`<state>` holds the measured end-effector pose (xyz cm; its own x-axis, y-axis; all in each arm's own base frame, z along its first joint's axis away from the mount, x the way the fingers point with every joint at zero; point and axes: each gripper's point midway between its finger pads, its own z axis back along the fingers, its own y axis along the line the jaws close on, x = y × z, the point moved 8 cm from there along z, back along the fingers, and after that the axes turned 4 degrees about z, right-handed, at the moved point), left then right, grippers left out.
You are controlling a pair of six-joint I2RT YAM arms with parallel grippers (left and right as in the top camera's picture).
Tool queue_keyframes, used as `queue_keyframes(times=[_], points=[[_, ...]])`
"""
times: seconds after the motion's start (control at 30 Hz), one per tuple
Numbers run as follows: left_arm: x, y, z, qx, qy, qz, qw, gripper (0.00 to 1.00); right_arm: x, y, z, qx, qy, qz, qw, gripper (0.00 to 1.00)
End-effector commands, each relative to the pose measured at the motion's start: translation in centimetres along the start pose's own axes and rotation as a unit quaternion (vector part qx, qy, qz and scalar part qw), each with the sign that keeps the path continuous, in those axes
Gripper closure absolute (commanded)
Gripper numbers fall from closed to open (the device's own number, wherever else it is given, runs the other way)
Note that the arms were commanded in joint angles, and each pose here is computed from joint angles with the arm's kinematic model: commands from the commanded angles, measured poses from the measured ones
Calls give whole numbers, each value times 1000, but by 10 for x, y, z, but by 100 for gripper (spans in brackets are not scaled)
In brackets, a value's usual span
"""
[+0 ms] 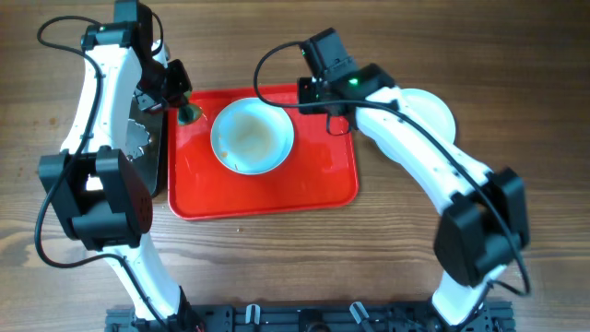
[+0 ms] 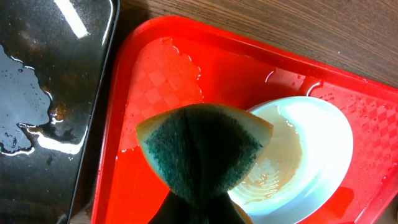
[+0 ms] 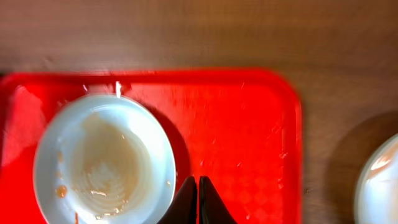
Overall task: Clean dirty plates on tray and stack at the side
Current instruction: 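Scrub the last plate with the sponge in the left gripper, then lift the last plate with the right gripper and stack it on the side pile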
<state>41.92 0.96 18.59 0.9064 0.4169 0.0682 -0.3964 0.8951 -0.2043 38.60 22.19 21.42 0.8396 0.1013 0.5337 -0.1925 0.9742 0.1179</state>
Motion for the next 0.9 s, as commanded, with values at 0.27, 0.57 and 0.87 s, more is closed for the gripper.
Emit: queue_keyframes(times=[0.27,0.57,0.87], points=[[-1,-4,7,-15,-7,-15,1000,96,-59,19,-94,87,164,-1,983,56],[-1,-4,7,-15,-7,-15,1000,96,-89,27,-140,133,228,-56,963,96],[-1,-4,7,-14,-7,-15,1000,96,-58,26,-119,334,222,-87,912,96]])
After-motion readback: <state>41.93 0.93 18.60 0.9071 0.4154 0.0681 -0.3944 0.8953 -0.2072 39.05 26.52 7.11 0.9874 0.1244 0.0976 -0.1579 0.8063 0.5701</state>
